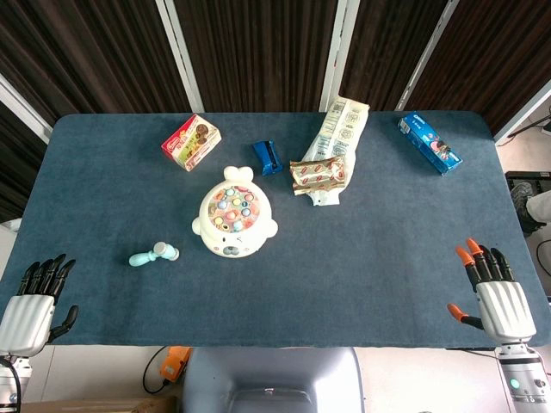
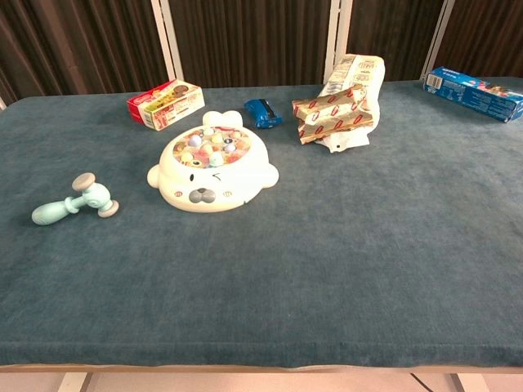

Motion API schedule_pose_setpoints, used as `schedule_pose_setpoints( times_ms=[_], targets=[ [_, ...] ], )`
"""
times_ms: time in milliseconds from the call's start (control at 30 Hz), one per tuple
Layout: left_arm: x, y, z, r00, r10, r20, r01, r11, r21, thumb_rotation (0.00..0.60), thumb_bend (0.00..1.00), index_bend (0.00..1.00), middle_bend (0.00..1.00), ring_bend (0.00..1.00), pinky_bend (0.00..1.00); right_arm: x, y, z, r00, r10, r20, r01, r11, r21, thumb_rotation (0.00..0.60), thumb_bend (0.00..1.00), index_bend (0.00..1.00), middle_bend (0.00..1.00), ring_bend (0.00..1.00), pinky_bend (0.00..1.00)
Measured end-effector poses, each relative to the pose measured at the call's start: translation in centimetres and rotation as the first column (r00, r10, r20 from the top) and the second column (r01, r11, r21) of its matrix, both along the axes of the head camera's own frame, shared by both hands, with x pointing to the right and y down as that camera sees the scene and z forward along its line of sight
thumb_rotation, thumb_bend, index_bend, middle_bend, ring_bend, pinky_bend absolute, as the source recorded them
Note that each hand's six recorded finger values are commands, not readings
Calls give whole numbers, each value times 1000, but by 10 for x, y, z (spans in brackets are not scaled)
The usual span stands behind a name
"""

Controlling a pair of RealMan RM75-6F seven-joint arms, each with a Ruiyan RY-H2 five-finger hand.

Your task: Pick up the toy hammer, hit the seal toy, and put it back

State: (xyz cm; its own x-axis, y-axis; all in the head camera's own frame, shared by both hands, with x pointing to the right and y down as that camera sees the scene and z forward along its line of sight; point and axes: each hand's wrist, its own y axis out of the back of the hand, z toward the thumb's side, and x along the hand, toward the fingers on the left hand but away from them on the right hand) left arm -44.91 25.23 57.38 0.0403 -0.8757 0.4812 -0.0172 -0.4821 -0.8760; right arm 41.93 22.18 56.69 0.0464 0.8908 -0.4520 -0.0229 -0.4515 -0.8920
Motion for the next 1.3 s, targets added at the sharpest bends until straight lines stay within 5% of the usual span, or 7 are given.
schedule_pose_setpoints(
  times_ms=[267,500,767,1300],
  targets=[
    [11,-4,14,993,-10,-120,5,999,-42,600,397,0,0,0,49,-1,1,-1,1000,3,16,-3,1000,-6,600,241,0,0,0,0],
    [36,-17,63,932,-143,-334,87,980,-177,600,396,0,0,0,33,0,2,1,1000,3,19,-2,1000,-21,600,241,0,0,0,0],
    [72,-39,111,921,-202,-332,114,957,-268,600,399,9,19,3,34,1,1,0,999,7,31,-6,1000,-24,600,241,0,0,0,0],
    [115,-75,159,929,-230,-290,153,952,-264,600,410,124,128,88,48,8,0,-4,999,18,45,-16,999,-32,600,241,0,0,0,0]
  ],
)
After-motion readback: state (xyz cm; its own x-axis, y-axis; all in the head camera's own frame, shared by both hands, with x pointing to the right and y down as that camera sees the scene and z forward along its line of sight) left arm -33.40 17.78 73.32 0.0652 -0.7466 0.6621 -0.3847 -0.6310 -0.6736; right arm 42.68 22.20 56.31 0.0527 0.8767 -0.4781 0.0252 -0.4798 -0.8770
